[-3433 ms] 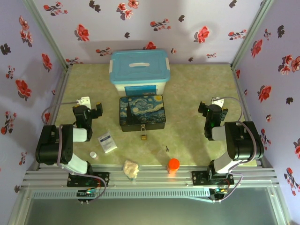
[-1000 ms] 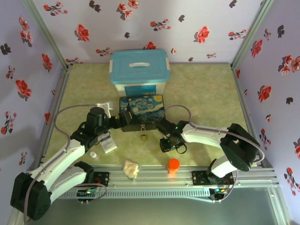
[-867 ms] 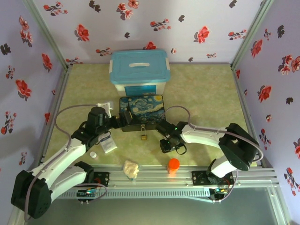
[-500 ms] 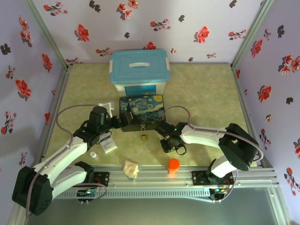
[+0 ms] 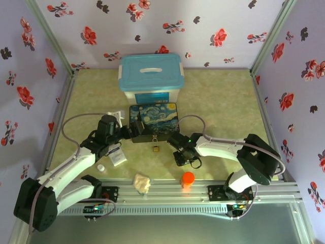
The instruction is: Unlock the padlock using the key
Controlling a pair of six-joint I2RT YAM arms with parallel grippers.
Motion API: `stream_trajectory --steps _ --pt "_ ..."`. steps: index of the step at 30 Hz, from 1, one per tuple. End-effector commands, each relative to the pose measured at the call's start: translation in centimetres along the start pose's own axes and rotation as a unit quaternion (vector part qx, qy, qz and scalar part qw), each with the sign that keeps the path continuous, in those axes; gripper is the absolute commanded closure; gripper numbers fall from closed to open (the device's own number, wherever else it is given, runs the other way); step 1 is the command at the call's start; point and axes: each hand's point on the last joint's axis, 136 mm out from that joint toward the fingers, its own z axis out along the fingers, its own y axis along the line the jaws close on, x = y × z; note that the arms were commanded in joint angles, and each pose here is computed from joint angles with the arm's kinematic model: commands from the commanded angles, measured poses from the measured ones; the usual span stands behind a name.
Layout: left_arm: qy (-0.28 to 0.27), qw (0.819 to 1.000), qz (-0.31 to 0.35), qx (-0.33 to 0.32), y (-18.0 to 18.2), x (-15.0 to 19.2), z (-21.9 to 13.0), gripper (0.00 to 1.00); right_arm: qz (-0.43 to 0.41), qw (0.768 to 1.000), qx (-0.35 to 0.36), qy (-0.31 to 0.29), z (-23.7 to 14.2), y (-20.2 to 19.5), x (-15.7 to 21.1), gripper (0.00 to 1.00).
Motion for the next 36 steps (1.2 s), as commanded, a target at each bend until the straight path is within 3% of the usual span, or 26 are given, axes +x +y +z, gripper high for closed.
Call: stream_trajectory --steps 1,14,21,29,36 --pt "-0.016 1.0 0.003 0.007 -0.6 -0.9 0.0 0.0 0.002 0.998 0.035 0.05 0.0 -1.3 2.5 0.7" --pt "-0.017 1.0 0.001 0.004 -0.4 -0.7 0.2 0.0 0.006 0.998 0.029 0.055 0.0 -1.1 2.9 0.68" --pt "-0.016 1.0 0.004 -0.002 -0.1 -0.5 0.2 0.0 0.009 0.999 0.015 0.051 1.0 -0.5 2.8 0.78" --pt "-0.018 1.0 0.007 -0.01 0.3 -0.6 0.3 0.0 -0.012 0.999 0.027 0.03 1.4 -0.9 2.0 0.96" --pt "-0.022 1.0 0.009 -0.007 0.1 -0.9 0.3 0.0 -0.046 0.998 0.031 -0.003 0.3 -1.3 1.0 1.0"
